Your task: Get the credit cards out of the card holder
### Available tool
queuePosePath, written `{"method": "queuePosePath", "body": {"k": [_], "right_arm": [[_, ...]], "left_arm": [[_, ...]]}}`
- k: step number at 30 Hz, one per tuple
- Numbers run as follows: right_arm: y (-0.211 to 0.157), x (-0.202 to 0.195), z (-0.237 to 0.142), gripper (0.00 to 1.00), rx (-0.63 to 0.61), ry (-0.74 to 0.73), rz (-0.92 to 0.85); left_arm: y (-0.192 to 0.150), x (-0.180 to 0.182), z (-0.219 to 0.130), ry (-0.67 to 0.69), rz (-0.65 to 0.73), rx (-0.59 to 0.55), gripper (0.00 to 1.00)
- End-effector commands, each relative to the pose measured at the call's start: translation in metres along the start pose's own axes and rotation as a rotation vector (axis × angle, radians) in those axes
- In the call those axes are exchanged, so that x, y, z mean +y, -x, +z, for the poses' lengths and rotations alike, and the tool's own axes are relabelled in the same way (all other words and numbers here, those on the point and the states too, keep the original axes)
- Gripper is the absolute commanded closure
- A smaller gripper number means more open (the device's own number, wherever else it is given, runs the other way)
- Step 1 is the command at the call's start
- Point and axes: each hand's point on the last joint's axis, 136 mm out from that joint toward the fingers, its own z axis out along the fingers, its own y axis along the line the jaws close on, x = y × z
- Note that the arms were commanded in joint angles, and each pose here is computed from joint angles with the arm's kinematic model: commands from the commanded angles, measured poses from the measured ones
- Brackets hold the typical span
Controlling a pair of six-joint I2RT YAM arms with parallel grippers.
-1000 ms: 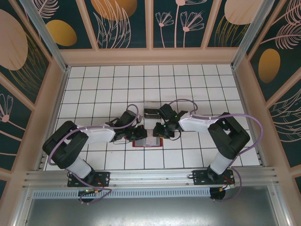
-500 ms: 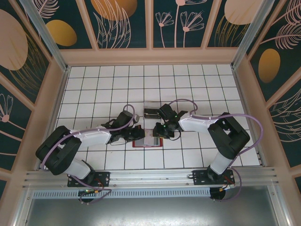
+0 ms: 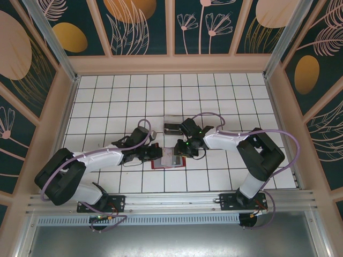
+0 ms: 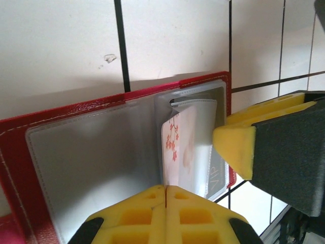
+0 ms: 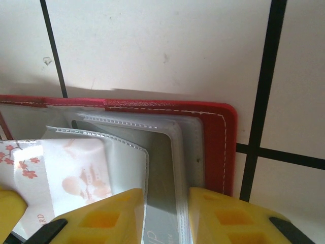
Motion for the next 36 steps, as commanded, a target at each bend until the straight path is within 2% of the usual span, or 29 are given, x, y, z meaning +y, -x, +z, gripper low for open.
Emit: {"method": "queuePosePath", "body": {"k": [1,6,13,21,26,36], "right_arm": [[-0.001,-0.011,0.003,0.69,0.003,-0.064,-0.006],[-0.001,-0.01,0.001,0.69,0.0,-0.064,-0.006],[0.001,-0.008,-0.005,0.53,-0.014,-0.075,-0.009],[0.0,-0.025,-0.003,0.48,-0.014,-0.185,-0.02],[-0.003,-0.029,0.003,0.49,0.003,-0.213,-0.032],[-0.003,-0.04,0.007,0.59,0.01,-0.31,-0.05]], "left_arm": [[-0.006,0.013,-0.003,0.048,0.009,0.013,0.99],[-0.004,0.01,-0.003,0.038,0.007,0.005,0.99],[-0.001,-0.002,0.007,-0.052,-0.046,0.002,0.99],[0.001,0.006,0.014,-0.038,-0.095,-0.014,0.99],[0.0,0.01,0.019,-0.041,-0.122,-0.015,0.99],[-0.001,0.01,0.021,-0.052,-0.134,-0.01,0.99]]}}
